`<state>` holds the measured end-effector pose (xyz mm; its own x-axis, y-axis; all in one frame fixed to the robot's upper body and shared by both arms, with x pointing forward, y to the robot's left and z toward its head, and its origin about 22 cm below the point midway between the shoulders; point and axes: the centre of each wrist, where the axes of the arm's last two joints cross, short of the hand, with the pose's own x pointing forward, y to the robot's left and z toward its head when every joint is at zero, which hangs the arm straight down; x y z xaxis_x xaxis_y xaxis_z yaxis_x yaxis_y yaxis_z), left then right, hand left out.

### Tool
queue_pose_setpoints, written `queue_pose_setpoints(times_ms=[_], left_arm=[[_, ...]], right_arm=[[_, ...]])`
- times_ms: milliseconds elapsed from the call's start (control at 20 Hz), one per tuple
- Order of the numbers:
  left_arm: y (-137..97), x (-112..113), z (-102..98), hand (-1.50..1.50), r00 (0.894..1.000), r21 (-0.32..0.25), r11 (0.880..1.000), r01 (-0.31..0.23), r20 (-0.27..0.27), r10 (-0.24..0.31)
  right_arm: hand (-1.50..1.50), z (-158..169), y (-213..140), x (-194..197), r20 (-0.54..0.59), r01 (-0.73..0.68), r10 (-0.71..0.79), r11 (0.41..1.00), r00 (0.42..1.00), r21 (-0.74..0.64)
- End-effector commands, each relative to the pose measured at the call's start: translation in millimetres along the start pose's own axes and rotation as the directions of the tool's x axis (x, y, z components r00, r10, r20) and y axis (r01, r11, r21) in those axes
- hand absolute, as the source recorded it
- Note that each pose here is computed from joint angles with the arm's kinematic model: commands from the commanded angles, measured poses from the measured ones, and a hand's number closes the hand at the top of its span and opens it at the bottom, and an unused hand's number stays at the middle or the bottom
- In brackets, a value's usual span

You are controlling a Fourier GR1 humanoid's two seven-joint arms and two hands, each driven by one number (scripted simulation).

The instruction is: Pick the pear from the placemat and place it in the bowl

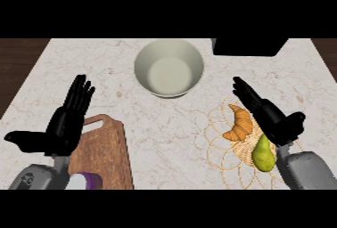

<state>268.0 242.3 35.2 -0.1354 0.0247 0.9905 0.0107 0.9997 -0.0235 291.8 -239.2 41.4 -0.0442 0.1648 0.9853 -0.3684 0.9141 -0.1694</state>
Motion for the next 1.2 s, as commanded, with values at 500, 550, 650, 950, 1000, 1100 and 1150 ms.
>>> queue_pose_setpoints(times_ms=[500, 550, 650, 950, 1000, 1100, 1150], left_arm=[[5, -13, 8, 0.00, 0.983, 0.040, 0.990, 0.136, -0.129, -0.130], [9, -9, 5, 0.00, 0.983, 0.031, 0.989, 0.145, -0.116, -0.140], [-2, -13, -2, 0.00, 0.983, 0.012, 0.991, 0.132, -0.128, -0.130], [-21, -8, -2, 0.00, 0.984, -0.025, 0.990, 0.137, -0.112, -0.139], [-36, -21, 0, 0.00, 0.985, -0.016, 0.992, 0.124, -0.118, -0.125], [-23, 1, -2, 0.00, 0.986, -0.026, 0.991, 0.132, -0.102, -0.134], [-30, -8, -1, 0.00, 0.983, -0.021, 0.990, 0.136, -0.124, -0.138]], right_arm=[[-1.50, 62, 17, -40, -0.069, -0.187, 0.198, 0.676, 0.978, -0.713], [-1.50, 66, 32, -43, -0.014, -0.147, 0.202, 0.660, 0.979, -0.737], [-1.50, 70, 52, -39, 0.081, -0.111, 0.264, 0.636, 0.961, -0.763], [-1.50, 109, 73, -6, 0.007, -0.223, 0.394, 0.533, 0.919, -0.817], [-1.50, 111, 69, -1, -0.037, -0.259, 0.405, 0.508, 0.913, -0.822], [-1.50, 111, 44, 11, -0.142, -0.328, 0.389, 0.466, 0.910, -0.822], [-1.50, 130, 59, 14, -0.169, -0.345, 0.372, 0.480, 0.913, -0.807]])
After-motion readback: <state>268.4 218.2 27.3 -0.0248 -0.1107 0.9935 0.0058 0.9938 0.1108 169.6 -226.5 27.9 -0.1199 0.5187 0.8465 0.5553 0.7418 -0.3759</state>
